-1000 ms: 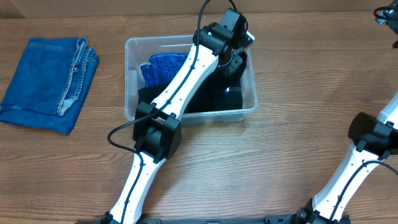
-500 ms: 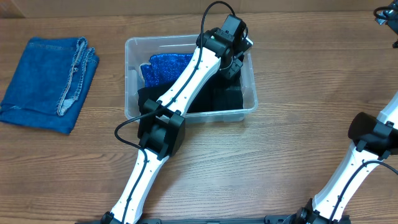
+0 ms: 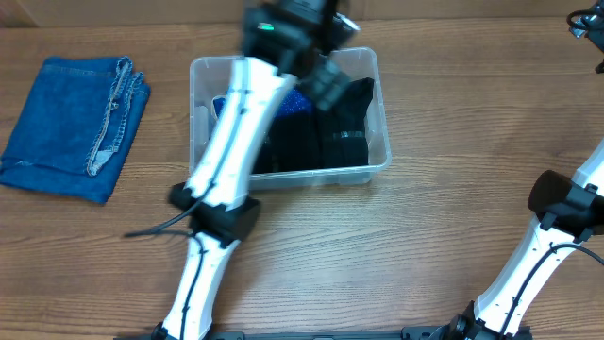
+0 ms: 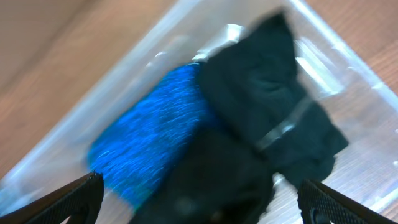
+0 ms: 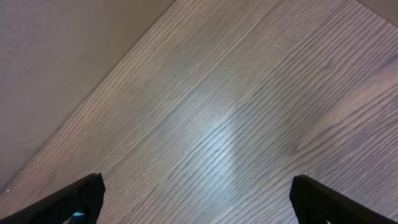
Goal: Pack container
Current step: 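Lower the black cloth into the bin's middle and release, then move the left gripper to the folded blue jeans and grasp them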
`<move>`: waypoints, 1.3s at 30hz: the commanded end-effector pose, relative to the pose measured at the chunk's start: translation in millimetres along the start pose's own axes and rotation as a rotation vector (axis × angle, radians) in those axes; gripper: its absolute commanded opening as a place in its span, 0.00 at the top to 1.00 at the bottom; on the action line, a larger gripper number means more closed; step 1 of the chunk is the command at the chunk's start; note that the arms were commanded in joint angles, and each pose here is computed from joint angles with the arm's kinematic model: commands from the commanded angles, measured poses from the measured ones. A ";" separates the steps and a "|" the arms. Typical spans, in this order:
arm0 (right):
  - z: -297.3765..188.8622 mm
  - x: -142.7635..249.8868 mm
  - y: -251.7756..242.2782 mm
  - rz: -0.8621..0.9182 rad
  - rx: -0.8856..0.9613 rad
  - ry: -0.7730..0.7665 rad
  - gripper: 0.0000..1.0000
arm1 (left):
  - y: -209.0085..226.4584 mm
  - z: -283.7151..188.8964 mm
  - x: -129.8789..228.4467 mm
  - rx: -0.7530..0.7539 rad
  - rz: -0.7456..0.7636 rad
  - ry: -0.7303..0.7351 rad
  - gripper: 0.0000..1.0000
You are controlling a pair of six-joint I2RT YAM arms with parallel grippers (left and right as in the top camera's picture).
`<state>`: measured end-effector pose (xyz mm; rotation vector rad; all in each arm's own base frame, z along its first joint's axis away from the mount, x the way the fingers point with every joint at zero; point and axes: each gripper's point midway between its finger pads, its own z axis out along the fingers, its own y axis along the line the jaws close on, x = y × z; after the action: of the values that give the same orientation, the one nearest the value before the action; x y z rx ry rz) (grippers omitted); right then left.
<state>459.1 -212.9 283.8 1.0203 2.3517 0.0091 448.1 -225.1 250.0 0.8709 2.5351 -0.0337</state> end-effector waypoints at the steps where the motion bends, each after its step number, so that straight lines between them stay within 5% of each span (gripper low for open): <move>1: -7.6 -1.6 2.3 -0.007 -0.014 -0.013 0.00 | 81.6 -81.5 13.8 -0.155 -0.264 -0.138 0.00; 10: -7.6 -1.6 2.3 -0.007 -0.014 -0.013 0.00 | 195.0 -216.2 101.8 -0.399 -0.591 -0.297 0.00; 17: -7.6 -1.6 2.3 -0.007 -0.014 -0.013 0.00 | 213.3 -241.4 207.2 -0.456 -0.823 -0.143 0.00; 27: -7.6 -1.6 2.3 -0.007 -0.014 -0.013 0.00 | 229.4 -136.6 243.1 -0.251 -0.873 0.077 0.00; 39: -7.6 -1.6 2.3 -0.007 -0.014 -0.013 0.00 | 266.2 22.6 305.0 -0.230 -0.844 0.512 0.00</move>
<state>459.2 -213.0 283.8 1.0202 2.3513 0.0091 398.9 153.1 173.2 -0.4440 2.9760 0.0943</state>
